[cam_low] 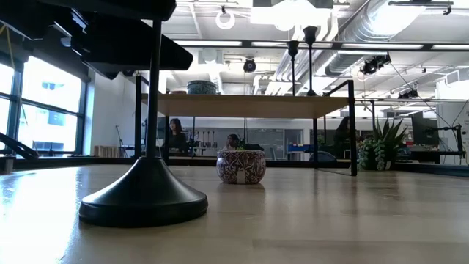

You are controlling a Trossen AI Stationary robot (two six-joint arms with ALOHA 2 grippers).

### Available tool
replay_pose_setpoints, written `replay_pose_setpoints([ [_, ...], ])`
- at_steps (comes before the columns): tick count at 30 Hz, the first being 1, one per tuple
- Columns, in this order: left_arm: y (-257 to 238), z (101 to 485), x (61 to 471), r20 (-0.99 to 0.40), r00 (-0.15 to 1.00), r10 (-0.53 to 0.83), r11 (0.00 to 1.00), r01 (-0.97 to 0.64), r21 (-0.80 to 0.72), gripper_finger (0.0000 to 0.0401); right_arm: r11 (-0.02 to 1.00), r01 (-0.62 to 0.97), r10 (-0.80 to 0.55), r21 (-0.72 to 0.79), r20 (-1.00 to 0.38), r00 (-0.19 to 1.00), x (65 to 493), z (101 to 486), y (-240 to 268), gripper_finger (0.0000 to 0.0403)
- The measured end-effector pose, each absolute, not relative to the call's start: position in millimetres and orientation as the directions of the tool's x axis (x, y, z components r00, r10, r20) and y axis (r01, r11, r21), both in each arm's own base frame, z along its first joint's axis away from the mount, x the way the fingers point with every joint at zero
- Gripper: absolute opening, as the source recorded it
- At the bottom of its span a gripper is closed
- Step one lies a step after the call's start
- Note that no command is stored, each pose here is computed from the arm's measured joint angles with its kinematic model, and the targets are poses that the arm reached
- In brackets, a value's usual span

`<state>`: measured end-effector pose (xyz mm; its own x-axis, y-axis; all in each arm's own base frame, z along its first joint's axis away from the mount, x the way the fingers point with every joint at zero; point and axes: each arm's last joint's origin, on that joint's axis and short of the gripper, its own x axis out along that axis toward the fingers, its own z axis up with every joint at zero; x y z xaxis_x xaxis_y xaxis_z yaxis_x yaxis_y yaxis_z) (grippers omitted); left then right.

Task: Pick & Place candle stick holders
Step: Put the black candle holder on the shelf

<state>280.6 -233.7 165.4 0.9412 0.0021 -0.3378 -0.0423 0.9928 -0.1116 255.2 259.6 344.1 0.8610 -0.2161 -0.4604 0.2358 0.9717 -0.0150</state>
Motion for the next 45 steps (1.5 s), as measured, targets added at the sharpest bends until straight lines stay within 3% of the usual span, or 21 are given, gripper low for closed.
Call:
replay_pose_setpoints([
  [6, -233.3, 165.8, 280.6, -0.329, 0.944, 0.026, 0.992, -0.064, -0.106, 0.0266, 0.972, 0.234, -0.212, -0.01, -0.464, 0.86, 255.1, 344.0, 259.7, 0.0357],
  [10, -233.1, 166.0, 280.6, -0.327, 0.945, 0.032, 0.992, -0.071, -0.107, 0.0238, 0.972, 0.234, -0.212, -0.011, -0.464, 0.86, 255.1, 344.0, 259.7, 0.0357],
  [24, -235.1, 166.1, 280.3, -0.338, 0.941, -0.012, 0.994, -0.026, -0.108, 0.0012, 0.968, 0.249, -0.229, -0.023, -0.482, 0.846, 253.1, 341.4, 257.3, 0.0357],
  [36, -239.9, 172.3, 273.5, -0.304, 0.952, 0.04, 0.997, -0.059, -0.055, 0.0013, 0.963, 0.267, -0.254, -0.045, -0.491, 0.833, 261.1, 334.7, 255.5, 0.0357],
  [45, -255.5, 229.1, 262.3, -0.214, 0.975, 0.052, 0.997, -0.037, 0.074, 0.0009, 0.957, 0.274, -0.282, -0.093, -0.517, 0.808, 273.4, 314.1, 261.2, 0.0357],
])
